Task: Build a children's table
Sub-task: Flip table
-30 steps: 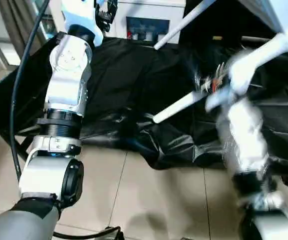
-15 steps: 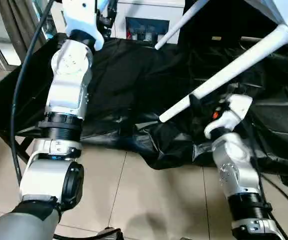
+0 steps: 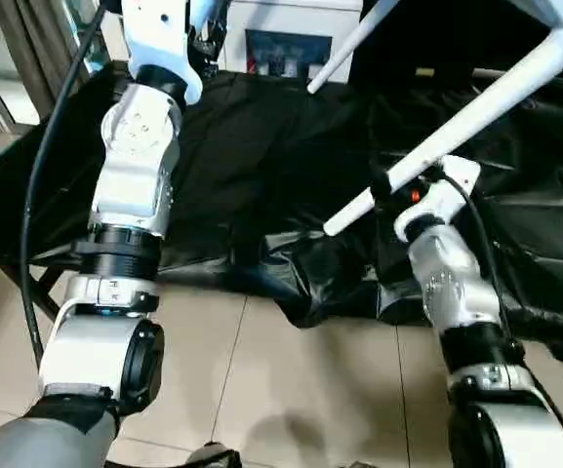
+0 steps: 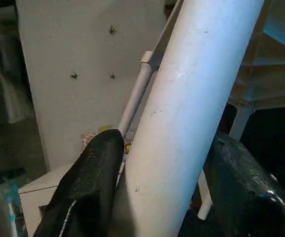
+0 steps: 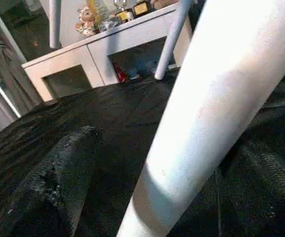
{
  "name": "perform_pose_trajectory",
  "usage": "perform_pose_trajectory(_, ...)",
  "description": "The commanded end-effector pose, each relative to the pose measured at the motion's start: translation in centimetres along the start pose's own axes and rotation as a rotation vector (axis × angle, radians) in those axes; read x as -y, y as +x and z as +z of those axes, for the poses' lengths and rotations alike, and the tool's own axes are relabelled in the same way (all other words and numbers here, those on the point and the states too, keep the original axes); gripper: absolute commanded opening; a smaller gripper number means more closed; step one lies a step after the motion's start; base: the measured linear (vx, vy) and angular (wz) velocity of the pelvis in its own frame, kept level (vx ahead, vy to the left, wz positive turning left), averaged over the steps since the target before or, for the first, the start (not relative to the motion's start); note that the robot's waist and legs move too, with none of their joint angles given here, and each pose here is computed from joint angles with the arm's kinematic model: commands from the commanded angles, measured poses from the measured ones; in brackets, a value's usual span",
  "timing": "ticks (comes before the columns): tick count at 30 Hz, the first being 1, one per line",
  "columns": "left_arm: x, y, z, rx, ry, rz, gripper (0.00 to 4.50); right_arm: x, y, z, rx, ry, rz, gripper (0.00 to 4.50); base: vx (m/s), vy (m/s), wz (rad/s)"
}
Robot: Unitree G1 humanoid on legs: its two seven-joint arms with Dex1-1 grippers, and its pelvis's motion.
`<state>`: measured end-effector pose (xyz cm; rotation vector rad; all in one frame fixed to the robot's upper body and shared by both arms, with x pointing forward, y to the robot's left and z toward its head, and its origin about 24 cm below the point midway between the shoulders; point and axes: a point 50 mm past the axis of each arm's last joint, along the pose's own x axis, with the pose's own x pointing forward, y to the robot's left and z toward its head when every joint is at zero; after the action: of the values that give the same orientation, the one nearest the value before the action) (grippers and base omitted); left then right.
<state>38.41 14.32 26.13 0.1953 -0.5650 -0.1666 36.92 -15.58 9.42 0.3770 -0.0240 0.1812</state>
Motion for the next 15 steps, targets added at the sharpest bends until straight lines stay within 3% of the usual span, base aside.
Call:
perform_pose_trajectory(1,-0.2,-0.1,0.3,0.022,-0.065,0.039,2.37,-0.6,0.4,0.5,0.017,-0.004,0.066,3.56,0.000,0.000,0.00)
perform_pose_trajectory(12,0.1,-1.0,-0.9,-0.009,-0.072,0.019,2.26,0.1,0.9,1.2,0.038,0.001,0.085,2.66,0.000,0.000,0.00)
perform_pose_trajectory(15,0.7,-1.8,-2.2,-0.039,-0.089,-0.023,2.22,1.0,1.1,2.3,0.069,-0.012,0.074,2.34,0.000,0.000,0.00)
